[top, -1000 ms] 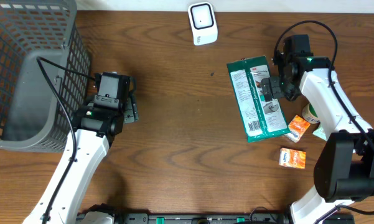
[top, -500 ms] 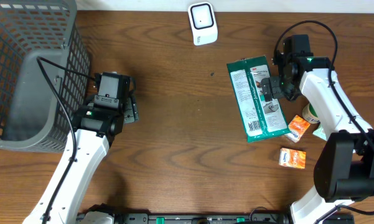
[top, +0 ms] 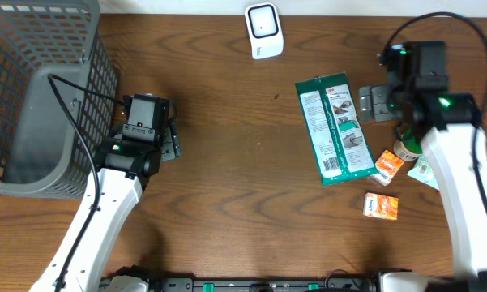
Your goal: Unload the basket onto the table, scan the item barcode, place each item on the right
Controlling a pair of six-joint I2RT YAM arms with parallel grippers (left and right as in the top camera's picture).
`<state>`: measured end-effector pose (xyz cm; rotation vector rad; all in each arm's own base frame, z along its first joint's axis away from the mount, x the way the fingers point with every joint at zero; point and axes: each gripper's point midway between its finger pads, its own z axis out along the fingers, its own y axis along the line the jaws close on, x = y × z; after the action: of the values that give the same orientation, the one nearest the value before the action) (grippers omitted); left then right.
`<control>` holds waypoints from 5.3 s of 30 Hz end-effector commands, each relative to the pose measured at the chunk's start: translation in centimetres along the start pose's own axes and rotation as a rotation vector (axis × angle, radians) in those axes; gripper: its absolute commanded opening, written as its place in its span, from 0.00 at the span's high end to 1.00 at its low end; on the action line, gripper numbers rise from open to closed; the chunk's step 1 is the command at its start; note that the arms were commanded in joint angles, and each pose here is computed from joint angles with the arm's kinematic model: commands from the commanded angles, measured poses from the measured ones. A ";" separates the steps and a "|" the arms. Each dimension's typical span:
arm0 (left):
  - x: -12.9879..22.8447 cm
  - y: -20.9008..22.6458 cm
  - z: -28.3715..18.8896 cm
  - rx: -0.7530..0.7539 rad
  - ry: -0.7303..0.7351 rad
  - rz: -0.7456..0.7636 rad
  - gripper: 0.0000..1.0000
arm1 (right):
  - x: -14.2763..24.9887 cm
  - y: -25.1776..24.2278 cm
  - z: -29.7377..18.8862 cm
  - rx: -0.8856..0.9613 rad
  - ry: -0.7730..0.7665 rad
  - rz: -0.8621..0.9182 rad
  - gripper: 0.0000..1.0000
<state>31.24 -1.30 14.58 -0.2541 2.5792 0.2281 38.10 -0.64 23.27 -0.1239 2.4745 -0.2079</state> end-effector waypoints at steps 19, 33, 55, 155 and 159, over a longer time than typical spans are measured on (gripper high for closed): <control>-0.3 0.3 -0.1 -0.013 -0.012 -0.006 0.18 | 0.7 -3.3 -21.8 0.060 -0.534 0.095 0.01; -0.3 0.3 -0.1 -0.013 -0.012 -0.006 0.18 | 9.8 -1.2 -26.0 -0.048 -0.547 0.066 0.01; -0.3 0.3 -0.1 -0.014 -0.012 -0.006 0.18 | 11.2 0.6 -21.0 -0.053 -1.001 0.090 0.01; -2.8 5.2 -17.0 0.179 -0.567 -0.203 0.18 | 14.9 3.9 -2.6 -0.066 -0.844 0.078 0.01; -2.1 6.2 -19.1 0.206 -0.642 -0.229 0.18 | 14.9 3.9 -2.6 -0.066 -0.843 0.078 0.01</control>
<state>22.84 0.59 32.11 -0.3225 1.9284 -0.0424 24.61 1.42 15.68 -0.1193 1.6419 -0.0292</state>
